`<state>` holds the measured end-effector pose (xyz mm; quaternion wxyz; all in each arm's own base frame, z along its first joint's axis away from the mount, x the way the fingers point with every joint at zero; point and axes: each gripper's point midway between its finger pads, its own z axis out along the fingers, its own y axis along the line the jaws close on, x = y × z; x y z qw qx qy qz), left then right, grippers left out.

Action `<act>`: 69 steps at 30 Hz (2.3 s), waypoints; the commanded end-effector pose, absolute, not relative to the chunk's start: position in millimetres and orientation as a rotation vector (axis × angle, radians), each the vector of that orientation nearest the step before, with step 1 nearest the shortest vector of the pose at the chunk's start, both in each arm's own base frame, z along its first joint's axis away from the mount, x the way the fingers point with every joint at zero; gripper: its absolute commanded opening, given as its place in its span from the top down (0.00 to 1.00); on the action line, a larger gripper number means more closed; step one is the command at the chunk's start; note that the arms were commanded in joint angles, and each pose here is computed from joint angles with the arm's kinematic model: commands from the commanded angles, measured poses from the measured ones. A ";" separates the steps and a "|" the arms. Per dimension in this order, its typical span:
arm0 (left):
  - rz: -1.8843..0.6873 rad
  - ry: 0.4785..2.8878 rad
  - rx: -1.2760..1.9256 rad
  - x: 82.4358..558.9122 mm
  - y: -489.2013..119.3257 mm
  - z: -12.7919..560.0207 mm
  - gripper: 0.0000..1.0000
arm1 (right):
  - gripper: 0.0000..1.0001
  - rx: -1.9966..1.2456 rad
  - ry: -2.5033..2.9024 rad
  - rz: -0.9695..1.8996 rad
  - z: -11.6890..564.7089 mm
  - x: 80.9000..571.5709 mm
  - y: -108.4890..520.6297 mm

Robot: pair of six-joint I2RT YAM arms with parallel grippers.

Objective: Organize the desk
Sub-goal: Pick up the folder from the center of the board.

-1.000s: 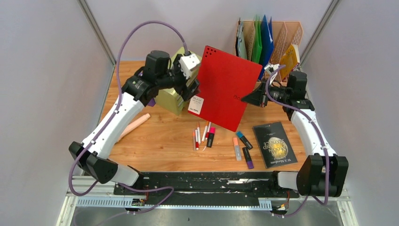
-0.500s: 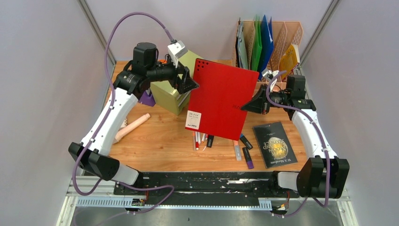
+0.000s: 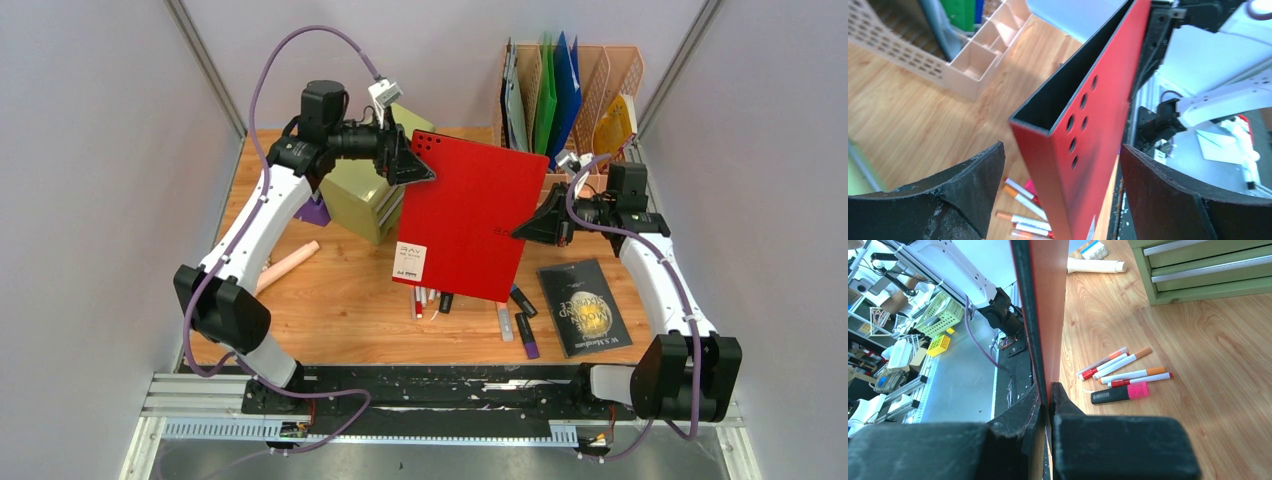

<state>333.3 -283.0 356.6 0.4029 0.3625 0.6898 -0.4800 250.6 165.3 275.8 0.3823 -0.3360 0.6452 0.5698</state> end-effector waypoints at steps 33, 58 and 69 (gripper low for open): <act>-1.016 1.743 0.612 333.8 -242.1 408.3 1.00 | 0.14 -0.694 1.686 0.899 353.4 333.7 140.5; -1.124 1.713 0.091 402.3 -208.9 484.1 1.00 | 0.10 -0.770 1.575 0.495 430.1 354.7 240.0; -1.136 1.712 -0.048 417.2 -218.9 483.1 1.00 | 0.12 -0.902 1.564 0.343 408.2 344.3 313.4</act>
